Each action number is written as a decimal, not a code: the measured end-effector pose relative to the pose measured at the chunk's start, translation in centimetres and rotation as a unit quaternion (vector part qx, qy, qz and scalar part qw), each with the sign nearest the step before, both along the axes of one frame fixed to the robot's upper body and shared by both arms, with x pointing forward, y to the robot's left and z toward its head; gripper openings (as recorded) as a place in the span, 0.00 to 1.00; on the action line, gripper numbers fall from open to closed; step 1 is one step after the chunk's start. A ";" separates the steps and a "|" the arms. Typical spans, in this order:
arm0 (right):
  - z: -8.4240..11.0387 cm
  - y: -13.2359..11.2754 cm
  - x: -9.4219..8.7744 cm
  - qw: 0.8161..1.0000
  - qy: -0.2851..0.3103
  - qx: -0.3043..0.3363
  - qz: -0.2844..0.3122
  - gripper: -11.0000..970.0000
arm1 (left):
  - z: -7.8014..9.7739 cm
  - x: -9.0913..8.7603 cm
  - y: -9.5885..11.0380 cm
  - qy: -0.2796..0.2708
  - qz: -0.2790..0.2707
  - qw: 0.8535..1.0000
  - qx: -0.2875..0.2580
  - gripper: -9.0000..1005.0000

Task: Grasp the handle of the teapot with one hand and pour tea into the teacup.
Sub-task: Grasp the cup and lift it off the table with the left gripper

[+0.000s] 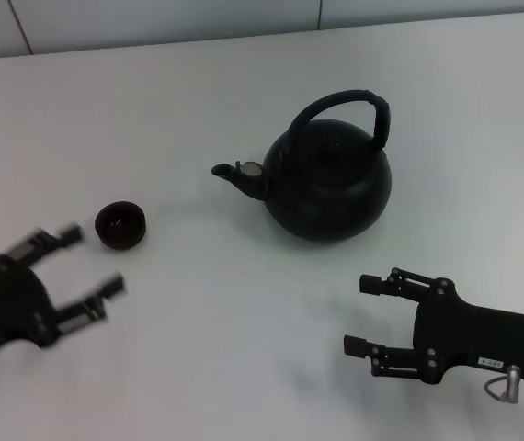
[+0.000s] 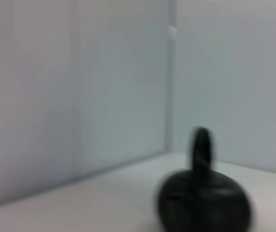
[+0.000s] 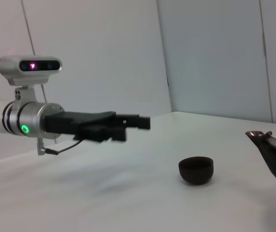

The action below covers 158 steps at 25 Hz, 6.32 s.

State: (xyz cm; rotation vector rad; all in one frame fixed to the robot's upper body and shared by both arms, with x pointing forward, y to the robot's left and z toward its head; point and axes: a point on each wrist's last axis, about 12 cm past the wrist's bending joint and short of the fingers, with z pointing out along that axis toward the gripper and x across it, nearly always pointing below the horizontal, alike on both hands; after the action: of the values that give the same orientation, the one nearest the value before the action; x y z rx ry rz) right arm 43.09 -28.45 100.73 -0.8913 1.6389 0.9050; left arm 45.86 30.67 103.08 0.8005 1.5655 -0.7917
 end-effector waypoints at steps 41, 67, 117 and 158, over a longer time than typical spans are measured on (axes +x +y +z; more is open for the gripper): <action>0.0 0.1 0.5 1.000 -0.002 -0.004 -0.004 0.84 | -2.2 1.7 0.5 0.001 0.093 0.992 0.080 0.84; 0.2 0.2 0.9 1.000 -0.007 -0.003 -0.002 0.84 | -2.7 4.1 -1.7 0.012 0.080 0.991 0.108 0.84; 0.4 0.2 1.1 1.000 -0.010 -0.002 -0.002 0.84 | -2.7 6.6 -3.9 0.019 0.071 0.987 0.140 0.83; 0.3 0.3 1.0 1.000 -0.009 0.003 -0.002 0.84 | -1.0 6.8 -4.5 -0.003 0.038 0.996 0.085 0.69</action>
State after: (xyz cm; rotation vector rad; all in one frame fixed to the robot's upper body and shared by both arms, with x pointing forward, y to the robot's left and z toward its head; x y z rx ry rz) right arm 44.13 -28.11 101.08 -0.8906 1.6219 0.8966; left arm 52.68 26.13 102.06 0.8608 1.6634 -0.6063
